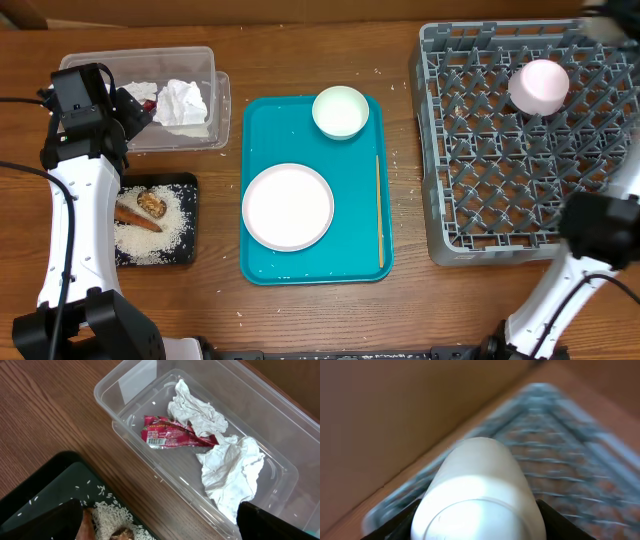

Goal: Sort waste into correct bins and load items into the dishwasher
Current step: 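Grasp the white cup, carry it to the rack, set it upside down, then reach the right gripper back to the teal tray and grasp the second white cup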

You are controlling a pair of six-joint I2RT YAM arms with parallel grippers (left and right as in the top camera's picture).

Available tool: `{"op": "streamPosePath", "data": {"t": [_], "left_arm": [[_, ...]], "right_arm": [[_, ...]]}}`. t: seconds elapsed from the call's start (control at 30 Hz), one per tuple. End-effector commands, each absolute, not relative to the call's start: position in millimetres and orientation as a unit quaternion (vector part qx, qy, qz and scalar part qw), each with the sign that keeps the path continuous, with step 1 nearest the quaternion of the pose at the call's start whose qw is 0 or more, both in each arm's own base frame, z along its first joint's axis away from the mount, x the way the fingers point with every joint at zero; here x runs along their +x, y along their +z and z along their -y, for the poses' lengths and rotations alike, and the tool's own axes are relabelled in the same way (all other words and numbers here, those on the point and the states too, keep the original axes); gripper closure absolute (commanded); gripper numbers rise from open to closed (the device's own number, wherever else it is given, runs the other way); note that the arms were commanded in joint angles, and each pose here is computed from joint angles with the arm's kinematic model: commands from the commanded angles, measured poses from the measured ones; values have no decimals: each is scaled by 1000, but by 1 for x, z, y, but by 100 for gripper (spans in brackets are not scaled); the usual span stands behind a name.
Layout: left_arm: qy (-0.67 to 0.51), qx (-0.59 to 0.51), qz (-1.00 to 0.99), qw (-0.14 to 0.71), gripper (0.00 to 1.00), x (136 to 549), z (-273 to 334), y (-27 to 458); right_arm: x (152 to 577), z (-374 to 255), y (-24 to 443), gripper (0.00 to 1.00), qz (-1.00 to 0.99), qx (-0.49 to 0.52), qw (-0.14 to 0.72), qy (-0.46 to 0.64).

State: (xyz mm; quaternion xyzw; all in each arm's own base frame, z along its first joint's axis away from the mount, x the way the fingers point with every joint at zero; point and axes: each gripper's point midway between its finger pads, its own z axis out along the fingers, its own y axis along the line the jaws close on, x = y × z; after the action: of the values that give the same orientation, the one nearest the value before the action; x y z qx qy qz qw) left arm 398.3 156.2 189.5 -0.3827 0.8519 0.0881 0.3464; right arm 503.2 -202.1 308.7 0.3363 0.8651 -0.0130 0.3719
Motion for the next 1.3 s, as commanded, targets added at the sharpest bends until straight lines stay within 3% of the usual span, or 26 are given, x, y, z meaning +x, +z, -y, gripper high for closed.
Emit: {"op": "streamPosePath", "data": {"t": [0.0, 0.23, 0.33, 0.4, 0.73, 0.9, 1.27], "left_arm": [[85, -390, -849, 346, 0, 400, -156, 189], [85, -390, -849, 347, 0, 400, -157, 189], [85, -390, -849, 347, 0, 400, -157, 189], [85, -390, -849, 347, 0, 400, -157, 189], [85, -390, -849, 347, 0, 400, -157, 189], [85, -390, -849, 347, 0, 400, -156, 189], [85, -390, -849, 347, 0, 400, -157, 189]], "right_arm": [[495, 236, 290, 43, -861, 365, 354, -18], [479, 288, 235, 37, -860, 413, 298, -30], [481, 289, 218, 21, -865, 416, 281, -28], [482, 288, 212, 16, -867, 415, 274, -27], [490, 248, 216, 13, -884, 387, 262, 8], [510, 181, 242, 14, -899, 327, 280, 73], [539, -77, 244, 10, -949, 76, 260, 161]]}}
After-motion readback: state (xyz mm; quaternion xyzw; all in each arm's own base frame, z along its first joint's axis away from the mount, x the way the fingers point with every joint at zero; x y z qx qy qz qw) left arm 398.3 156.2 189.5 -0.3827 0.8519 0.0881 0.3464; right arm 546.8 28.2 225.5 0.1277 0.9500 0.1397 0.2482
